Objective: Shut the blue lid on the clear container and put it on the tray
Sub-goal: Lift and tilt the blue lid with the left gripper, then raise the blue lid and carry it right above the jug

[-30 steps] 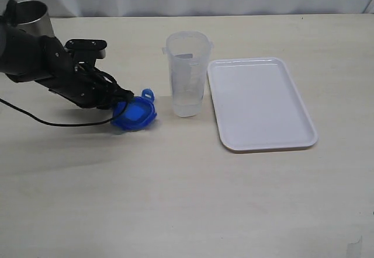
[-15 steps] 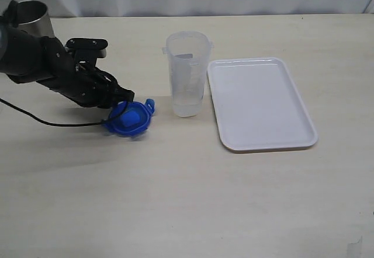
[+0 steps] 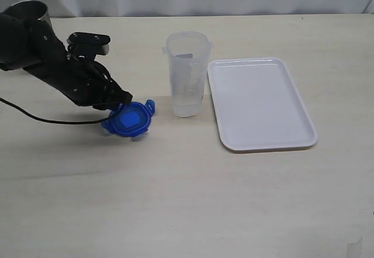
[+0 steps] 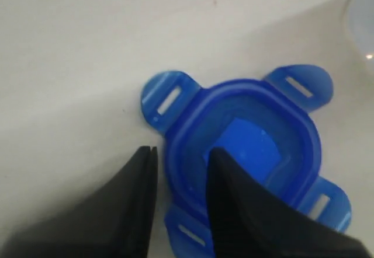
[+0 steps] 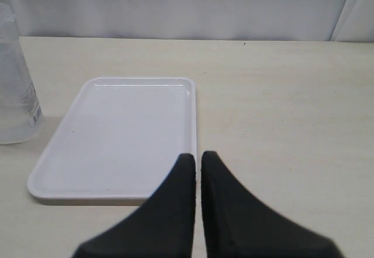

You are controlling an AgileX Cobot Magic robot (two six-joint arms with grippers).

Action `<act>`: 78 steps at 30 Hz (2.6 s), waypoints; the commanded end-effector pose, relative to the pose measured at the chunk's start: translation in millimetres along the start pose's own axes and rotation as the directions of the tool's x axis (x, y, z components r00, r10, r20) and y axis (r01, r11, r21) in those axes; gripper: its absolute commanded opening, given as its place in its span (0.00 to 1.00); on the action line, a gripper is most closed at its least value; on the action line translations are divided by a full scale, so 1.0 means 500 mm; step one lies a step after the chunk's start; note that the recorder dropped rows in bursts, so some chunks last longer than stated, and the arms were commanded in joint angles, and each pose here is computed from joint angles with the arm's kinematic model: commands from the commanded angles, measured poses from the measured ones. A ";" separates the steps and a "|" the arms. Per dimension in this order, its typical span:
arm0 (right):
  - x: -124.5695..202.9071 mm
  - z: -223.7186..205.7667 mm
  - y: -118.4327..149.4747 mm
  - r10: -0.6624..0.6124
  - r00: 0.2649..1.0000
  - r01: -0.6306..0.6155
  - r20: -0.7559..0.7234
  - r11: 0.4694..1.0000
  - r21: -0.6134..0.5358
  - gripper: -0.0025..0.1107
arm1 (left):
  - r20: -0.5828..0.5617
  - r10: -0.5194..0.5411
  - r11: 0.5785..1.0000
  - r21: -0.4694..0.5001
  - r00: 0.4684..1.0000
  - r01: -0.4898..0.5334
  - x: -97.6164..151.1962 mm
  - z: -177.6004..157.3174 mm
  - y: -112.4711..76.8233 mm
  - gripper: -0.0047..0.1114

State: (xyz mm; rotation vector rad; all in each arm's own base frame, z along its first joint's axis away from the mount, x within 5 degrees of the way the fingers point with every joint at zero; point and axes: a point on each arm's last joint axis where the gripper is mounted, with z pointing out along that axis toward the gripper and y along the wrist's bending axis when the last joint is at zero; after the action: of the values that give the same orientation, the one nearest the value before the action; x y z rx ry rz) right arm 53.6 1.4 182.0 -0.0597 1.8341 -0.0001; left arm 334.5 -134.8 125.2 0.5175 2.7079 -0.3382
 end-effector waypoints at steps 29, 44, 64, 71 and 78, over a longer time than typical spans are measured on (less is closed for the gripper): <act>0.000 0.000 -0.001 -0.003 1.000 0.003 0.006 1.000 0.006 0.06 | -0.096 -0.401 0.913 0.035 0.911 0.406 0.116 0.027 -0.010 0.28; 0.000 0.000 -0.001 -0.003 1.000 0.003 0.006 1.000 0.006 0.06 | -0.053 -0.419 0.907 0.030 0.906 0.421 0.113 0.030 -0.011 0.05; 0.000 0.000 -0.001 -0.003 1.000 0.003 0.006 1.000 0.006 0.06 | 0.364 0.170 0.985 -0.102 0.916 -0.142 0.025 -0.214 -0.035 0.04; 0.000 0.000 -0.001 -0.003 1.000 0.003 0.006 1.000 0.006 0.06 | 0.431 0.471 0.879 -0.303 0.770 -0.368 -0.042 -0.300 -0.042 0.04; 0.000 0.000 -0.001 -0.003 1.000 0.003 0.006 1.000 0.006 0.06 | 0.503 0.568 0.814 -0.459 0.651 -0.355 -0.077 -0.319 -0.033 0.04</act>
State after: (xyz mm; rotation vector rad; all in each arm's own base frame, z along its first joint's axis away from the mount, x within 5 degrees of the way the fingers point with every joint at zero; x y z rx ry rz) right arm 53.6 1.4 182.0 -0.0597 1.8341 -0.0001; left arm 307.9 -114.2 281.6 0.8120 1.9115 0.0290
